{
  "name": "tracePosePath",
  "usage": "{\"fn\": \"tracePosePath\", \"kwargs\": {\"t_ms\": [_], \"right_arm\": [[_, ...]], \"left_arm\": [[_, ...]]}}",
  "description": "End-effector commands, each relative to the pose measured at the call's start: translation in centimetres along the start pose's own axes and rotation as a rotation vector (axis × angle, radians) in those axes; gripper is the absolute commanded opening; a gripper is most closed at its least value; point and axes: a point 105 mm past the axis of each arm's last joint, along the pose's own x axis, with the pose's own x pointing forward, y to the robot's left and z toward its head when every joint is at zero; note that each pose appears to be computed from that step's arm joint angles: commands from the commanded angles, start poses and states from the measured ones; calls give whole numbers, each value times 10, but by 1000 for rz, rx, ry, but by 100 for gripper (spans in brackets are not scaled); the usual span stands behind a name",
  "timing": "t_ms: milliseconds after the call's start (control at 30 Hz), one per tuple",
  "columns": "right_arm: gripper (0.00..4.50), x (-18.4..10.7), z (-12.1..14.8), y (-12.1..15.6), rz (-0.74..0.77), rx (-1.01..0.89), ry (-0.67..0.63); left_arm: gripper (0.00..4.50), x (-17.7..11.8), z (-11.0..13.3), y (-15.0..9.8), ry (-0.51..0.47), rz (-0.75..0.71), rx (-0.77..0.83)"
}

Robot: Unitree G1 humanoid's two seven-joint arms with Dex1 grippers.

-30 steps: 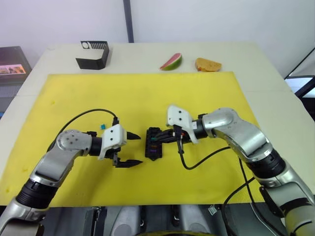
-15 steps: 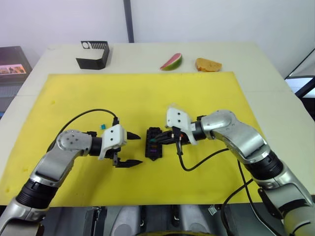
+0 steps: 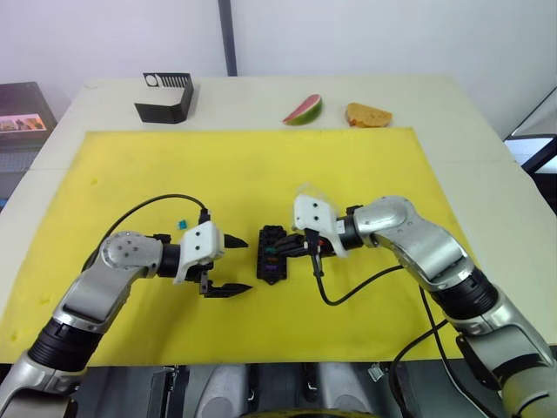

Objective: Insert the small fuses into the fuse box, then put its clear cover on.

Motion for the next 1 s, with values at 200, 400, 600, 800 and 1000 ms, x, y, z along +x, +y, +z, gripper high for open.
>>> {"fn": "tracePosePath", "kwargs": {"t_ms": [200,400,600,800,1000], "right_arm": [[0,4,-13,2,7,23,67],[0,7,-10,-1,-9,-14,68],[0,1,9,-5,-28,-46,9],[0,0,20,-6,-29,-42,-28],[0,-1,21,-4,-23,-39,-31]], "left_arm": [[441,0,8,0,-18,4,37],[441,0,9,1,-21,7,37],[441,0,9,1,-18,9,38],[441,-1,9,2,-17,8,41],[441,0,9,3,-17,6,44]]}}
